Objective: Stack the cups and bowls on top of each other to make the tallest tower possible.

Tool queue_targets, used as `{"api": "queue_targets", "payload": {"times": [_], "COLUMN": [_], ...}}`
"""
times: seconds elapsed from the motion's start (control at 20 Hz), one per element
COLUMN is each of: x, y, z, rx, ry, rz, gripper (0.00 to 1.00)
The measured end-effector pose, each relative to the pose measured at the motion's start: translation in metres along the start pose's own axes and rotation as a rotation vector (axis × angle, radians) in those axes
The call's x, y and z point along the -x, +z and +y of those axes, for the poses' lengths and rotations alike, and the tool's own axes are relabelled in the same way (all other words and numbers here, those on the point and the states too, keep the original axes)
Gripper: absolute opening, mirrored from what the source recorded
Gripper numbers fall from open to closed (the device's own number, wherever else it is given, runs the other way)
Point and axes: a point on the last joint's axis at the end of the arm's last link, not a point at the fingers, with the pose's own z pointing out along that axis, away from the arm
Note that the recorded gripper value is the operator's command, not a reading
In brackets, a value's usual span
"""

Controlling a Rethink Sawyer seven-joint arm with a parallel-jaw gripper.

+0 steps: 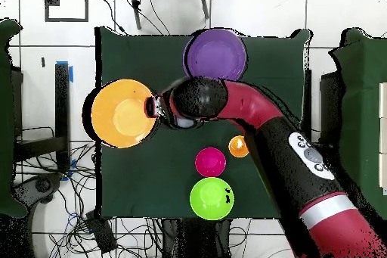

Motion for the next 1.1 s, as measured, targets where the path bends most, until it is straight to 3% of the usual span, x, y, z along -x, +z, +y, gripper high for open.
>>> {"api": "queue_targets", "payload": {"times": [0.45,1.1], "x": [0.048,0.093], "y": [-0.057,-0.091], "z": [-0.013,-0.027], "rx": [0.083,0.17], "ry": [0.04,0.052], "rz": [0.003,0.0], "gripper": [0.0,0.0]}}
